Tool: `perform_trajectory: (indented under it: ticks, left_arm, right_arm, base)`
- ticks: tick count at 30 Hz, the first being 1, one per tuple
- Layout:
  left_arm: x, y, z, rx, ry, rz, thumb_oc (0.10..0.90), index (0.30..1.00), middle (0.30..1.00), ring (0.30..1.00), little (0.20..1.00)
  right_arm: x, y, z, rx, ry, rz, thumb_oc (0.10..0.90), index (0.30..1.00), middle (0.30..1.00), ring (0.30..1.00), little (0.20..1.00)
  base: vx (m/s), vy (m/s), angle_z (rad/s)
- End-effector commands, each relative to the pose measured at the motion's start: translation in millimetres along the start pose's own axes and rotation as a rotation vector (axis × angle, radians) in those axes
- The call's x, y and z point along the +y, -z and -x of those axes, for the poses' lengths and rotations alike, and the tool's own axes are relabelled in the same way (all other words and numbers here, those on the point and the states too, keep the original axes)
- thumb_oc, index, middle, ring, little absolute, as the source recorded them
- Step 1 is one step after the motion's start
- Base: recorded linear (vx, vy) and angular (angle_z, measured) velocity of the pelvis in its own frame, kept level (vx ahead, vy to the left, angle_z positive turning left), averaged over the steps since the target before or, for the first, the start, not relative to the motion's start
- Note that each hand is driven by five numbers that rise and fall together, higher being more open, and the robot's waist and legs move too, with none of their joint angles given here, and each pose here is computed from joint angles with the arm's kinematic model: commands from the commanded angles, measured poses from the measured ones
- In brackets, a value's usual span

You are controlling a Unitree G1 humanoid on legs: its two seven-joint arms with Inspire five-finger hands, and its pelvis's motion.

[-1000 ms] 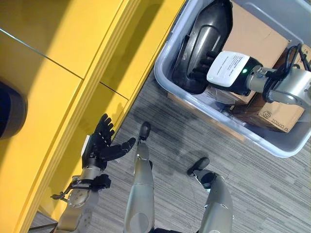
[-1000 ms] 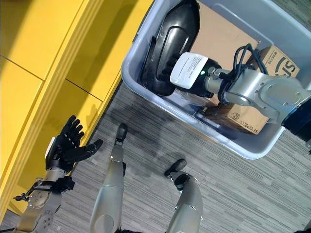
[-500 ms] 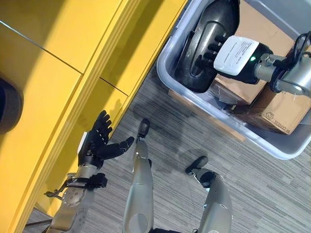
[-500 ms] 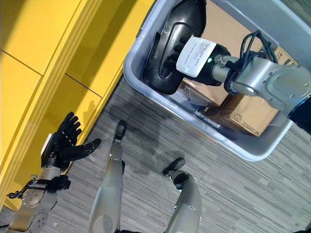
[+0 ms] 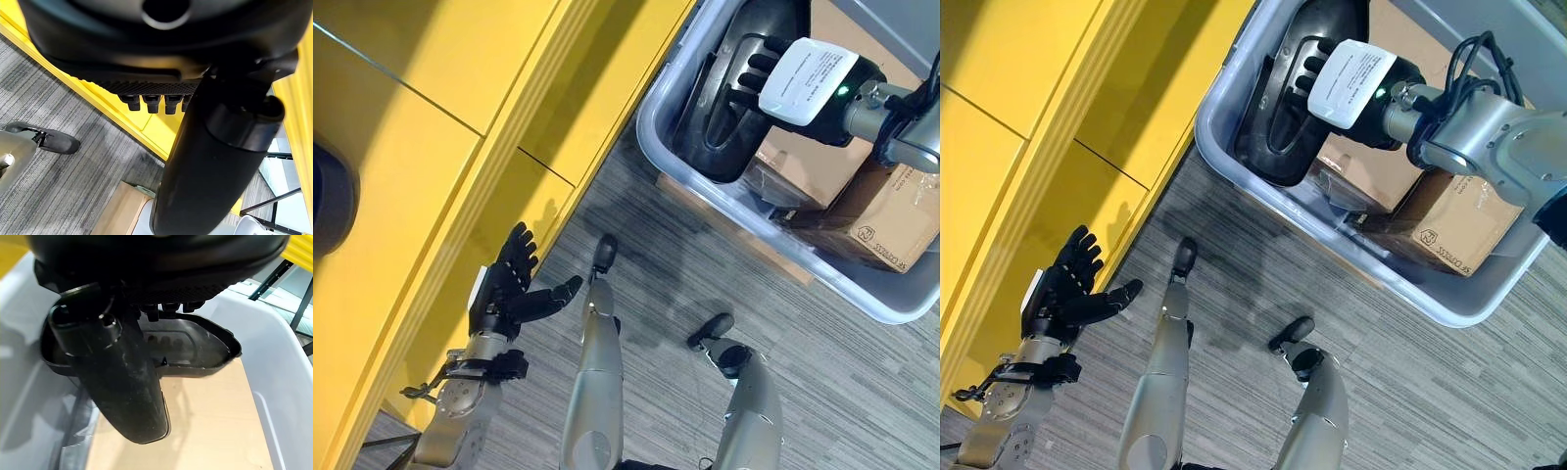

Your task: Move parts from the plastic box to the shelf.

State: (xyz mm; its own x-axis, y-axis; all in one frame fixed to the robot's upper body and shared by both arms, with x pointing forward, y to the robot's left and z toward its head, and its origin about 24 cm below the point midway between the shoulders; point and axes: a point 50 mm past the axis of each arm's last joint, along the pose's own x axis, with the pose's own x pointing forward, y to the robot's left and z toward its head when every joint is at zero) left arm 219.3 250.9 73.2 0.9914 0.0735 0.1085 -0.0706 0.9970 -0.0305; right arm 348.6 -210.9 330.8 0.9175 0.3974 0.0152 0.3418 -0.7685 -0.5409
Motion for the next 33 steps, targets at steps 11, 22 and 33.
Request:
perform_trajectory:
  ticks: [11,22,33]
  left_arm:
    - [9,-42,-1,-0.211,-0.006,-0.027,0.9,1.0,1.0,1.0,1.0]
    - [2,-40,-1,-0.221,-0.002,0.021,0.9,1.0,1.0,1.0,1.0]
    - [-1,-37,-6,-0.203,0.015,0.006,0.9,1.0,1.0,1.0,1.0]
  right_arm:
    - [-9,50,13,0.222,0.035,0.065,0.9,1.0,1.0,1.0,1.0]
    - [-1,47,9,0.227,0.009,0.05,0.539,0.495,0.495,0.495,0.495]
    - [2,32,3,0.169,0.01,0.014,0.4,0.3,0.3,0.3,0.3]
  base:
    - [0.0,0.006,0.03]
    - [0.0,0.009,0.02]
    - [-0.02,0.011,0.02]
